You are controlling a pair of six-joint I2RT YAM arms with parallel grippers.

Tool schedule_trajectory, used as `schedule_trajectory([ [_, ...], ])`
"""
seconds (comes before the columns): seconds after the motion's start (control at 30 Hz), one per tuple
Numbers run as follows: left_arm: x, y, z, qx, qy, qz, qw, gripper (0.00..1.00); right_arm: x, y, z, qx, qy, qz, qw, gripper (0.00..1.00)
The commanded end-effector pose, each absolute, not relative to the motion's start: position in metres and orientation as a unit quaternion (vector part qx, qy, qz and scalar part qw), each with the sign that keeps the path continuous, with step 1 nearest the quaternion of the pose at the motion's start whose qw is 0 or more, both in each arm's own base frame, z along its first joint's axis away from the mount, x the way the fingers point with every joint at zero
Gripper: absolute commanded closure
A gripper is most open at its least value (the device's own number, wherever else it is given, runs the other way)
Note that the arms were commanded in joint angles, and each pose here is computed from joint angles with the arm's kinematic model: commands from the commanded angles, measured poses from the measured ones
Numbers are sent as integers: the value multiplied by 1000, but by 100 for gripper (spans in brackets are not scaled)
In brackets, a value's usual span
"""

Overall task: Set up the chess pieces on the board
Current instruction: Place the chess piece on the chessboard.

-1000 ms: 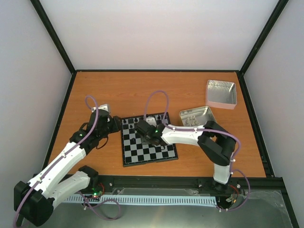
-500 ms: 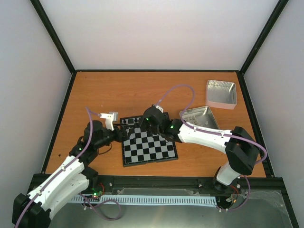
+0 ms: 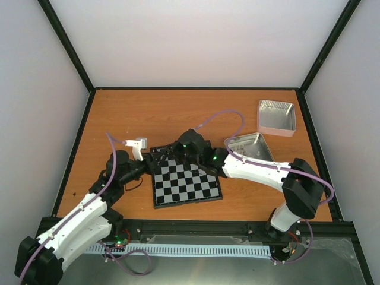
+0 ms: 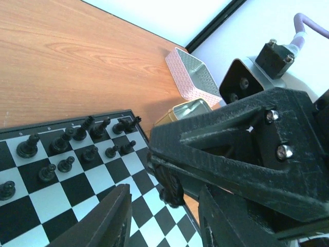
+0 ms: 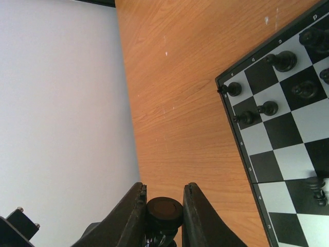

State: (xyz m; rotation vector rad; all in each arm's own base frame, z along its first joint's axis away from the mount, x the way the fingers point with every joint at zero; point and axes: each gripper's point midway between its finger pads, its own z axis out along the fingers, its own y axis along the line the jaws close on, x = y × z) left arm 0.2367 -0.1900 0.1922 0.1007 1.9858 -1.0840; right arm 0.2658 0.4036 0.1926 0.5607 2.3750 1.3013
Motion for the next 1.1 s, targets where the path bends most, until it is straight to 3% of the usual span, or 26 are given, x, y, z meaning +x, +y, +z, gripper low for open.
schedule_trajectory([
  [0.0,246,-189,206,32,782,-428,452,65,269,411,204,220,828,487,170,82],
  [0.2,250,-183,220,36,777,-409,478,84,264,414,199,221,830,490,152,82],
  [0.33,249,-186,215,39,782,-412,466,86,263,418,197,220,828,496,143,83],
  [0.57,248,-186,213,44,787,-409,460,99,264,417,200,218,824,501,150,81],
  [0.63,250,-184,214,40,791,-401,461,99,265,415,201,215,824,499,158,74],
  [0.73,254,-179,211,31,811,-373,450,99,271,408,201,197,831,488,178,52],
  [0.8,259,-173,211,24,830,-341,442,99,277,392,196,195,839,466,200,44],
  [1.07,272,-147,166,32,934,-165,314,99,284,312,170,148,879,334,306,37],
])
